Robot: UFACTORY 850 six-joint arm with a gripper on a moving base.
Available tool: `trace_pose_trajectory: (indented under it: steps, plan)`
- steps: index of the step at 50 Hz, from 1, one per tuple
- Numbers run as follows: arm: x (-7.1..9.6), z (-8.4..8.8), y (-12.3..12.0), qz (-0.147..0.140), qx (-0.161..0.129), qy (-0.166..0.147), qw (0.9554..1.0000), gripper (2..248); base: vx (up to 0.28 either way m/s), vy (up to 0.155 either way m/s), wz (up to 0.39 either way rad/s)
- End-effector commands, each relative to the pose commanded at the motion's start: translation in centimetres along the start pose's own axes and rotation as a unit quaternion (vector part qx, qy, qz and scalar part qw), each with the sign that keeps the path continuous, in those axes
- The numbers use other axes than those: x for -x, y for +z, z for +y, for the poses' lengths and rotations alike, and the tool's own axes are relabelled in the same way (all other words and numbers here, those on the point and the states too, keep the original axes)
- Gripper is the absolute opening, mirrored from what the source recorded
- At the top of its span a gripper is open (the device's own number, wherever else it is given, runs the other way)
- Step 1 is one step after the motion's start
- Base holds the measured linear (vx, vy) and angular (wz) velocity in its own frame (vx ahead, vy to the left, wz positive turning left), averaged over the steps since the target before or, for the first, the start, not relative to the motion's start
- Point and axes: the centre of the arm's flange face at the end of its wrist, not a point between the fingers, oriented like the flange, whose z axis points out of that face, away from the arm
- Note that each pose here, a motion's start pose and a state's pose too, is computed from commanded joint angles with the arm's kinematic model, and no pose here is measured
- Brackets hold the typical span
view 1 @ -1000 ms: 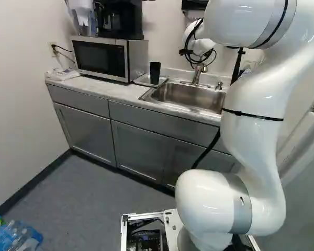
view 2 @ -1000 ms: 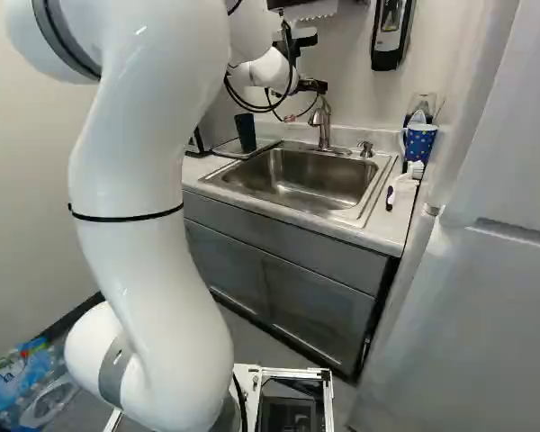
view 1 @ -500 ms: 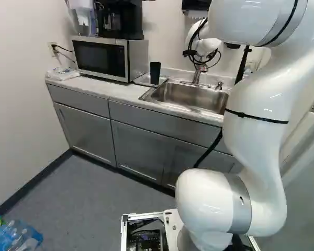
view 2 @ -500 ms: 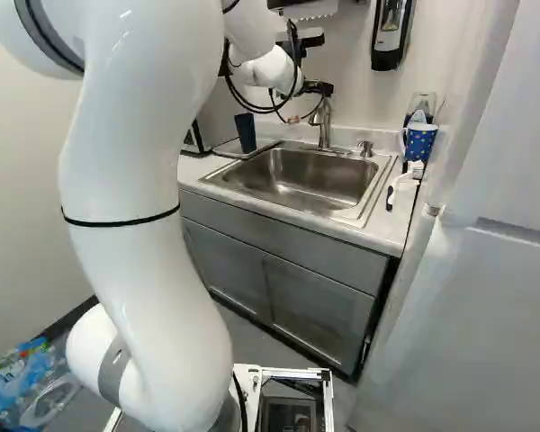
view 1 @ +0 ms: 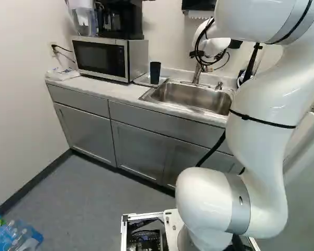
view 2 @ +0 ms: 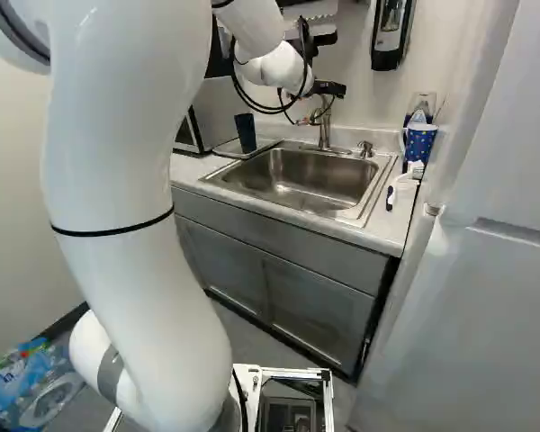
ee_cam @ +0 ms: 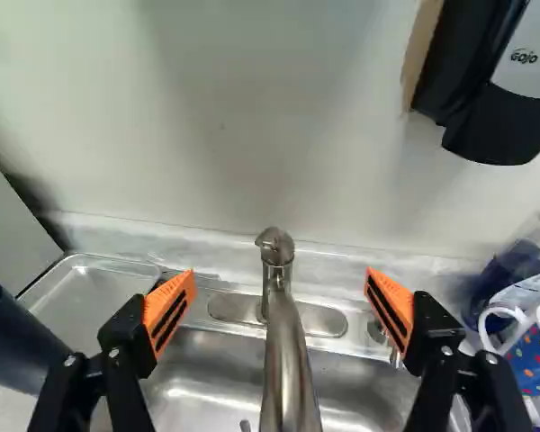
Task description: Rinse the cup and place it in the tray
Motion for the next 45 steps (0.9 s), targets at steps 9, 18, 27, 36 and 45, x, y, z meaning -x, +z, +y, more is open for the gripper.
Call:
trace_pose_trajectory:
  steps: [9,18,27,36,45]
  plan:
    - [0.7,0.8,-1.5,-0.02,0.004,0.002,0.9998,247,0.0,0.0,0.0]
    - [1.7,1.2,-3.1,-0.049,0.005,0.004,0.9988,247,0.0,0.0,0.0]
    - [2.7,1.6,-4.9,-0.08,0.004,0.006,0.9968,247,0.0,0.0,0.0]
    - [3.8,1.8,-6.7,-0.112,0.003,0.007,0.9936,247,0.0,0.0,0.0]
    - [4.9,1.9,-8.7,-0.144,0.001,0.009,0.9895,247,0.0,0.0,0.0]
